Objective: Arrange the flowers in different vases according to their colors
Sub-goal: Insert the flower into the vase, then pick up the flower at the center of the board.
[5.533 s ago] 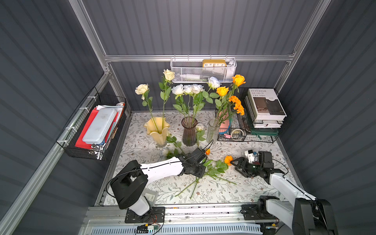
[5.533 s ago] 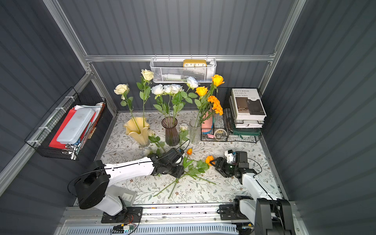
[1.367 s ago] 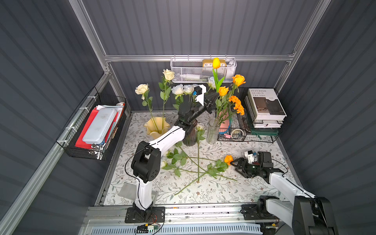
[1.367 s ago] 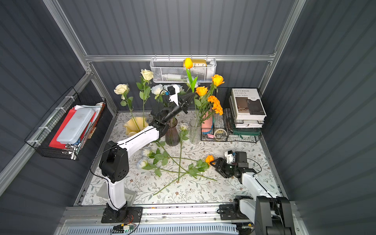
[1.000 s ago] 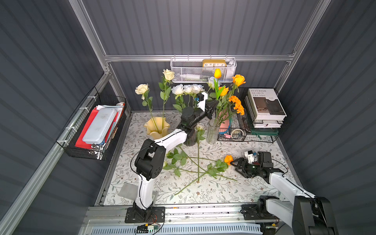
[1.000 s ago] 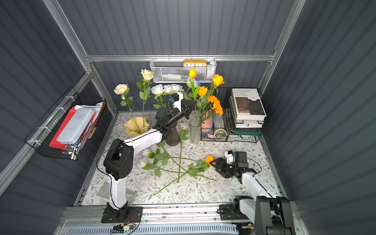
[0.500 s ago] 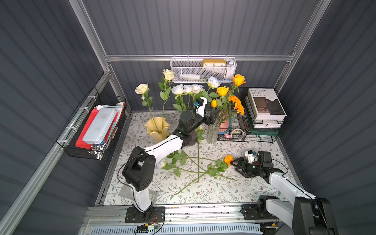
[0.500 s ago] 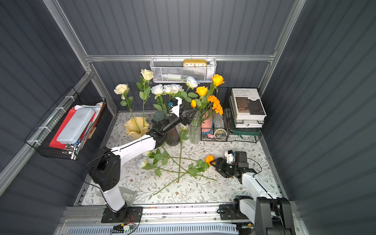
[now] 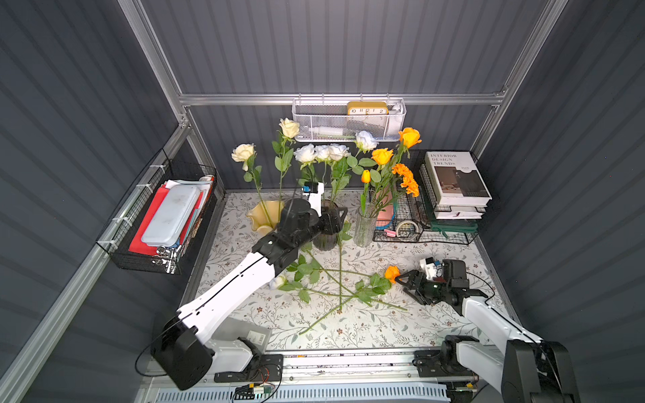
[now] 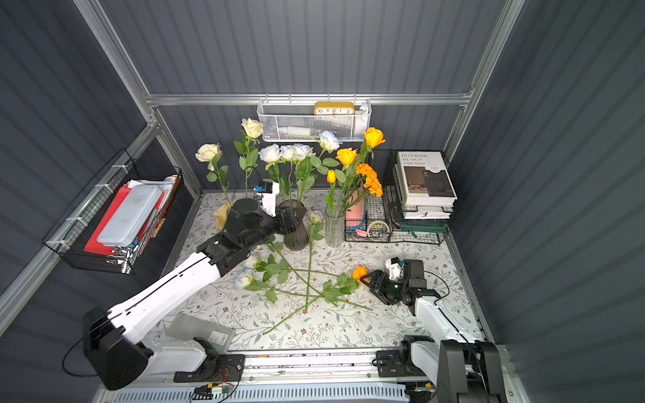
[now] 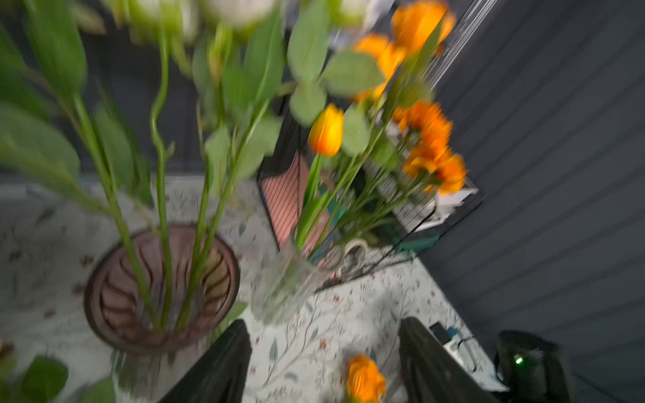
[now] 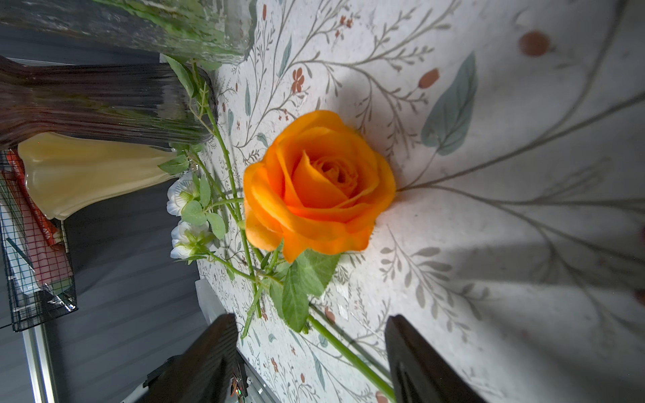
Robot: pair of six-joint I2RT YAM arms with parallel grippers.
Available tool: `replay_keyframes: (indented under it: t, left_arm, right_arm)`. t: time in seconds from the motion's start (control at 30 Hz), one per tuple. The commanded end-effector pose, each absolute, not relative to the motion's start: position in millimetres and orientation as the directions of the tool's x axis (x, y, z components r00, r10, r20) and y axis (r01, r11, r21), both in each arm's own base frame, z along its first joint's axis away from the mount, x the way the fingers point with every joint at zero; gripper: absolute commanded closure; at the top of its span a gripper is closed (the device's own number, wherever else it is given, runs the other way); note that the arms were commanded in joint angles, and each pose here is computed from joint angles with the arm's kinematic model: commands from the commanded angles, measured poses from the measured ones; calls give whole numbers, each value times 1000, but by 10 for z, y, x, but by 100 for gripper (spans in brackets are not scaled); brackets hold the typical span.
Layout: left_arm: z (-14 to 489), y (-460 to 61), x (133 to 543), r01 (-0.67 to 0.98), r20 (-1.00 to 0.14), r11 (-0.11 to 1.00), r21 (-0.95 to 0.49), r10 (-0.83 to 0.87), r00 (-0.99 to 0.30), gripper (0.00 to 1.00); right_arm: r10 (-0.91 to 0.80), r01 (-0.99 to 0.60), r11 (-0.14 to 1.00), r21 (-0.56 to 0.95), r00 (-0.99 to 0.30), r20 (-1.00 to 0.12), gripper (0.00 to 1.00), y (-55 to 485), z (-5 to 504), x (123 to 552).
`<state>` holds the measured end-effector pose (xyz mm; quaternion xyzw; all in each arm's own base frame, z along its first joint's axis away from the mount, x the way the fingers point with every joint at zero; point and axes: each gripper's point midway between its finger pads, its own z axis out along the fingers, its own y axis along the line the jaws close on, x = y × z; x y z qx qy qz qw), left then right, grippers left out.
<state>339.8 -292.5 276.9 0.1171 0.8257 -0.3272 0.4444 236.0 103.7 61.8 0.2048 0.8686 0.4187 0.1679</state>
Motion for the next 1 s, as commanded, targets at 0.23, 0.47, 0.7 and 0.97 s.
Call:
replay_keyframes:
  t: [0.23, 0.47, 0.7, 0.97]
  left_arm:
    - [1831, -3057, 2978, 495, -654, 767, -408, 132, -744, 30]
    - [1578, -2983, 2980, 422, -617, 818, -392, 106, -779, 30]
    - [1544, -3272, 2742, 646, -655, 693, -320, 331, -680, 26]
    - [1361, -3172, 2947, 580, -626, 796, -172, 366, -688, 27]
  right_arm:
    - [485, 183, 571, 800, -862, -148, 28, 1052, 694, 2379]
    - [485, 176, 574, 800, -860, -158, 28, 1048, 711, 2381]
    - [489, 179, 585, 791, -856, -167, 28, 1028, 711, 2376]
    - [481, 152, 587, 795, -855, -192, 29, 1036, 778, 2370]
